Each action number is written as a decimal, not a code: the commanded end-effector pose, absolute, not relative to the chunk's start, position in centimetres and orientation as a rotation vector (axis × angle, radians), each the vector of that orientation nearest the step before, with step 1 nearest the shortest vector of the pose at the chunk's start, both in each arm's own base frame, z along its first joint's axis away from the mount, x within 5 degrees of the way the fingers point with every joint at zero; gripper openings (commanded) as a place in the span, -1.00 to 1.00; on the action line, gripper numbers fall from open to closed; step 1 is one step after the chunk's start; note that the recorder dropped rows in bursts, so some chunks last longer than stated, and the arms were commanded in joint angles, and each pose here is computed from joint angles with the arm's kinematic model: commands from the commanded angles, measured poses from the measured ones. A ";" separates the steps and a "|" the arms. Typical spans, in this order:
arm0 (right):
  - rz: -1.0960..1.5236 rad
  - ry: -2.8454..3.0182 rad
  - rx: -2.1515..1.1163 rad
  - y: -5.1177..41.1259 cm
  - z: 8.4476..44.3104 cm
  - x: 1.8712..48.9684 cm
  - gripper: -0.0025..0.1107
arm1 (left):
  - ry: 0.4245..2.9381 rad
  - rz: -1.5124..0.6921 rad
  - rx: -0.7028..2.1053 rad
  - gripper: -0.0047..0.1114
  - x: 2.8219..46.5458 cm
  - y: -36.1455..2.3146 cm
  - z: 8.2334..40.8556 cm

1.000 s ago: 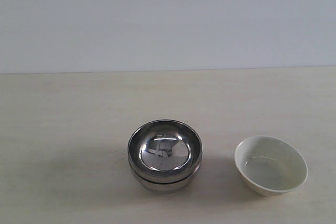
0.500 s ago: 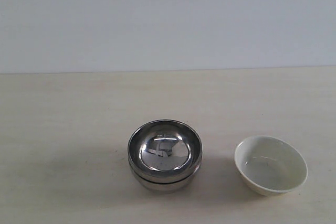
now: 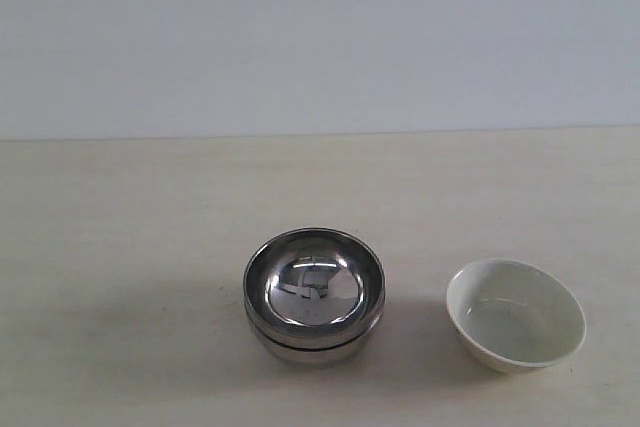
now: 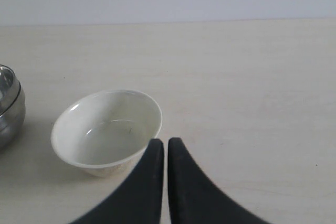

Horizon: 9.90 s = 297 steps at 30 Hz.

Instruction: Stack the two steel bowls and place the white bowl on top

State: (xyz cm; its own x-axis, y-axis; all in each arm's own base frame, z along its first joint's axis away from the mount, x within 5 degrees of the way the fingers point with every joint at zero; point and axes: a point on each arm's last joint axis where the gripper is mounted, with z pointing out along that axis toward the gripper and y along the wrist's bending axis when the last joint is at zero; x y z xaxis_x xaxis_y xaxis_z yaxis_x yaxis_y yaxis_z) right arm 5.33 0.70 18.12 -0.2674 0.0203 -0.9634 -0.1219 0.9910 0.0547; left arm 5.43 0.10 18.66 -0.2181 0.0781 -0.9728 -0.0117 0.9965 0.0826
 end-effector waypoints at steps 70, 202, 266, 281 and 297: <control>0.549 0.818 0.085 0.6 28.8 2.6 -0.96 | 1.790 0.063 0.026 -0.85 5.4 0.1 18.5; 0.731 2.432 -0.442 20.0 22.7 29.4 -0.96 | 1.790 0.063 0.026 -0.85 5.4 0.1 18.5; 0.603 2.536 -0.512 20.2 18.8 30.8 -0.21 | 1.790 0.063 0.026 -0.85 5.4 0.1 18.5; 0.636 2.431 -0.504 20.2 22.5 30.6 -0.22 | 1.790 0.063 0.026 -0.85 5.4 0.1 18.5; 0.679 2.511 -0.693 20.2 22.7 29.0 -0.96 | 1.790 0.063 0.026 -0.85 5.4 0.1 18.5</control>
